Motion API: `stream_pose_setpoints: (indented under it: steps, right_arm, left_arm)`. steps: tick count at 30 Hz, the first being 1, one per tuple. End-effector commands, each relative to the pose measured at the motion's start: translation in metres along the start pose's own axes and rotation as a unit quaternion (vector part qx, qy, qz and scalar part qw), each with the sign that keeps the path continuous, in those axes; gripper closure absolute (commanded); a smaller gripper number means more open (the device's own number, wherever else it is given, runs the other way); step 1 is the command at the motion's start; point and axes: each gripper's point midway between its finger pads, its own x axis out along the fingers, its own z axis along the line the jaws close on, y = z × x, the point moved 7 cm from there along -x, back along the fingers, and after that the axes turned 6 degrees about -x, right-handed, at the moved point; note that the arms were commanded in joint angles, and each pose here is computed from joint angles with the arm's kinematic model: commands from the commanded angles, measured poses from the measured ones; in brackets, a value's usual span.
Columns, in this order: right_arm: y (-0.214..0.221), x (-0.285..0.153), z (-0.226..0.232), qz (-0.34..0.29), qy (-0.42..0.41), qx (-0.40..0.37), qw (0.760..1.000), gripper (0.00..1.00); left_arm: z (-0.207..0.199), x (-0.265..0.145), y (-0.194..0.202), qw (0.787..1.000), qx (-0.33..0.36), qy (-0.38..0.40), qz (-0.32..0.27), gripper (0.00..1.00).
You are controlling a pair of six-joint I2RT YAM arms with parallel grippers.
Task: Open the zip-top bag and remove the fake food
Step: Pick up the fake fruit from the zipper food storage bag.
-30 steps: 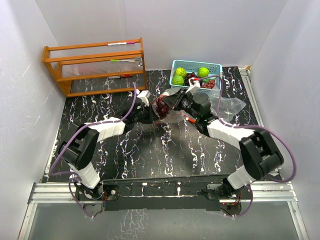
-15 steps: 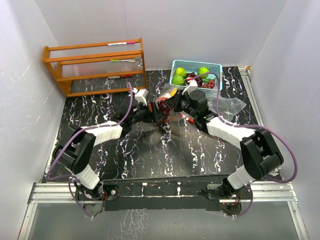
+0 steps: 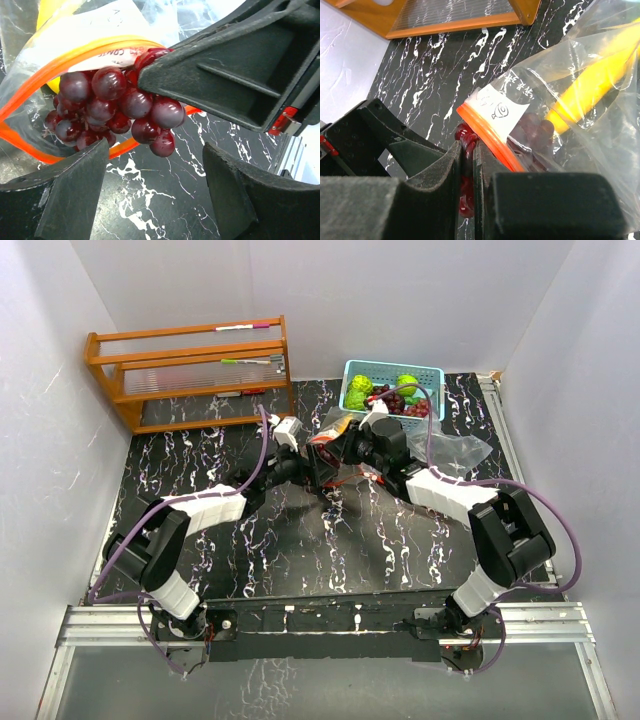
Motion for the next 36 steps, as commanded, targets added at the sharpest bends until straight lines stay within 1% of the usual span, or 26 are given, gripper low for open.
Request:
stream_pose_setpoints:
  steps: [1,4,6,7,12,15,17,19,27,29,31,32,33,36]
  right_arm:
    - [-0.029,0.004,0.015,-0.046,-0.024,-0.002,0.999,0.89]
    - [-0.029,0.004,0.017,-0.045,-0.030,-0.005,0.999,0.89]
    - [-0.030,0.004,0.019,-0.045,-0.035,-0.003,0.998,0.89]
    - [-0.030,0.003,0.022,-0.045,-0.039,-0.001,0.998,0.89]
    - [-0.032,0.002,0.031,-0.046,-0.053,-0.002,0.998,0.89]
    - [-0.028,0.005,0.030,-0.041,-0.052,0.000,0.998,0.89]
    - [-0.026,0.006,0.030,-0.038,-0.054,0.002,0.998,0.89]
    - [-0.025,0.007,0.031,-0.037,-0.056,0.003,0.998,0.89]
    - [-0.025,0.005,0.031,-0.037,-0.054,0.001,0.998,0.89]
    - [-0.025,0.005,0.031,-0.036,-0.053,0.001,0.998,0.89]
    - [-0.025,0.005,0.030,-0.037,-0.052,-0.002,0.998,0.89]
    - [-0.024,0.005,0.030,-0.037,-0.050,-0.003,0.998,0.88]
    - [-0.025,0.005,0.030,-0.038,-0.050,-0.005,0.998,0.85]
    - [-0.026,0.005,0.028,-0.040,-0.045,-0.018,0.998,0.62]
  left_arm:
    - [-0.014,-0.002,-0.009,0.999,0.014,0.033,-0.014,0.22]
    - [-0.016,-0.003,-0.010,0.999,0.013,0.033,-0.017,0.14]
    - [-0.013,0.000,-0.010,1.000,0.016,0.022,-0.014,0.13]
    - [-0.011,0.001,-0.009,1.000,0.017,0.015,-0.014,0.15]
    - [0.001,0.007,-0.003,1.000,0.023,-0.004,-0.010,0.29]
    - [-0.002,0.011,-0.004,1.000,0.017,0.010,-0.010,0.39]
    - [-0.006,0.013,-0.006,1.000,0.015,0.020,-0.008,0.42]
    - [-0.008,0.015,-0.007,1.000,0.015,0.023,-0.006,0.50]
    - [-0.010,0.013,-0.011,1.000,0.011,0.017,-0.012,0.88]
    - [-0.012,0.013,-0.013,1.000,0.013,0.019,-0.012,0.93]
    - [-0.014,0.011,-0.014,1.000,0.014,0.020,-0.011,0.96]
    - [-0.014,0.010,-0.014,1.000,0.014,0.020,-0.011,0.97]
    - [-0.014,0.010,-0.014,1.000,0.012,0.017,-0.011,0.97]
    - [-0.013,0.008,-0.014,1.000,0.011,0.010,-0.014,0.98]
